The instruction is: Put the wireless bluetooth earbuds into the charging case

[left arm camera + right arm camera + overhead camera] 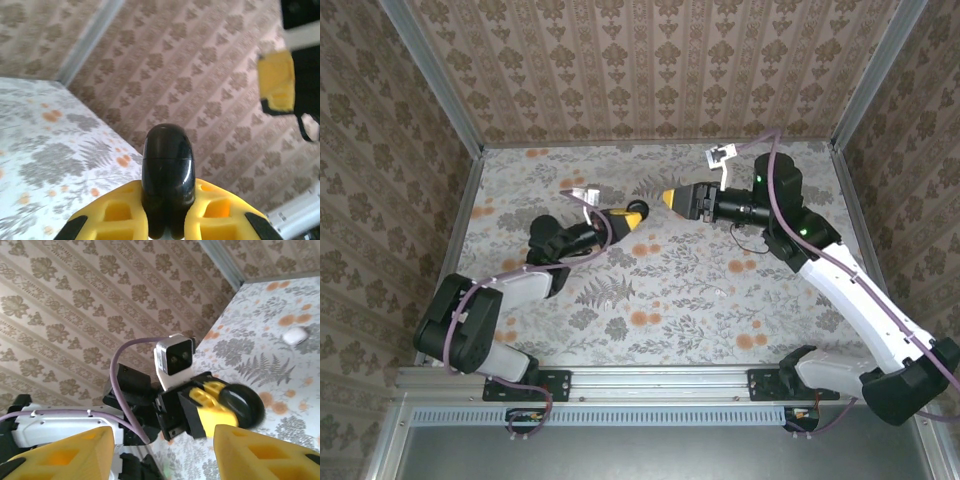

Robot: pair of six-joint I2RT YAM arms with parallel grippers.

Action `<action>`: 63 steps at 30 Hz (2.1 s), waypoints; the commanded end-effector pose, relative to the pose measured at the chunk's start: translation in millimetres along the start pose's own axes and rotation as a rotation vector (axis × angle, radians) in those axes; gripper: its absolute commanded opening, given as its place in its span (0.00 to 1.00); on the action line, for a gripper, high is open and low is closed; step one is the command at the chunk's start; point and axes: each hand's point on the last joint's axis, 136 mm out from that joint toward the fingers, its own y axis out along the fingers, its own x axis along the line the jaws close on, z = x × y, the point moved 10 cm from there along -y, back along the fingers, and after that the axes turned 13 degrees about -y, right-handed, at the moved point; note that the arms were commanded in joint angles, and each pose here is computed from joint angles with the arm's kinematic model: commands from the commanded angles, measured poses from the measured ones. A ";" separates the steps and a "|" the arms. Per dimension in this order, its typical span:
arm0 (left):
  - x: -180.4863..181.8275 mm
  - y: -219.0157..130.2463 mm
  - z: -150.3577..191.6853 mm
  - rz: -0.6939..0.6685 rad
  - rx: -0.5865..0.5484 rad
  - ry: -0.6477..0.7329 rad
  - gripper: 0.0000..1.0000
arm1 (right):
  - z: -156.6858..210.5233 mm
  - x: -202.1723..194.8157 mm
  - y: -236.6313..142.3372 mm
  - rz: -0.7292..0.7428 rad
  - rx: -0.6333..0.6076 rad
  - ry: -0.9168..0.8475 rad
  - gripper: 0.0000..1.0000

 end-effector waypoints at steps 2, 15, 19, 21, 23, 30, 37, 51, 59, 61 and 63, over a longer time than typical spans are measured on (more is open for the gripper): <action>14.1 -36.1 -14.4 -0.185 -0.093 -0.088 0.00 | 13.0 -22.2 15.0 0.111 0.083 0.069 0.56; 50.9 -135.8 -32.3 -0.845 -0.144 -0.187 0.07 | 66.2 -67.5 17.5 0.443 0.255 0.177 0.56; 74.9 -137.0 -35.3 -0.847 -0.096 -0.255 0.07 | 70.9 -75.8 25.7 0.448 0.274 0.192 0.56; 89.7 -137.3 -34.2 -0.867 -0.070 -0.288 0.08 | 73.8 -79.8 29.1 0.458 0.287 0.196 0.56; 102.4 -141.0 -32.3 -0.916 -0.048 -0.314 0.09 | 77.3 -83.3 31.5 0.466 0.301 0.203 0.56; 136.7 -163.1 -18.9 -0.991 -0.037 -0.427 0.19 | 90.4 -100.0 49.4 0.484 0.362 0.217 0.55; 137.7 -178.9 -18.2 -1.104 -0.025 -0.434 0.42 | 96.3 -106.3 75.3 0.474 0.424 0.209 0.55; 124.4 -140.1 -90.3 -1.278 0.060 -0.223 0.52 | 100.4 -110.5 77.1 0.505 0.450 0.167 0.55; 194.1 -72.3 -129.2 -1.280 0.152 -0.222 0.53 | 110.0 -113.0 69.5 0.532 0.468 0.164 0.56; 210.6 -63.1 -134.2 -1.292 0.165 -0.222 0.53 | 112.1 -114.0 66.9 0.544 0.471 0.162 0.56; 226.1 -55.6 -139.5 -1.300 0.173 -0.224 0.53 | 113.7 -114.5 64.5 0.552 0.471 0.161 0.56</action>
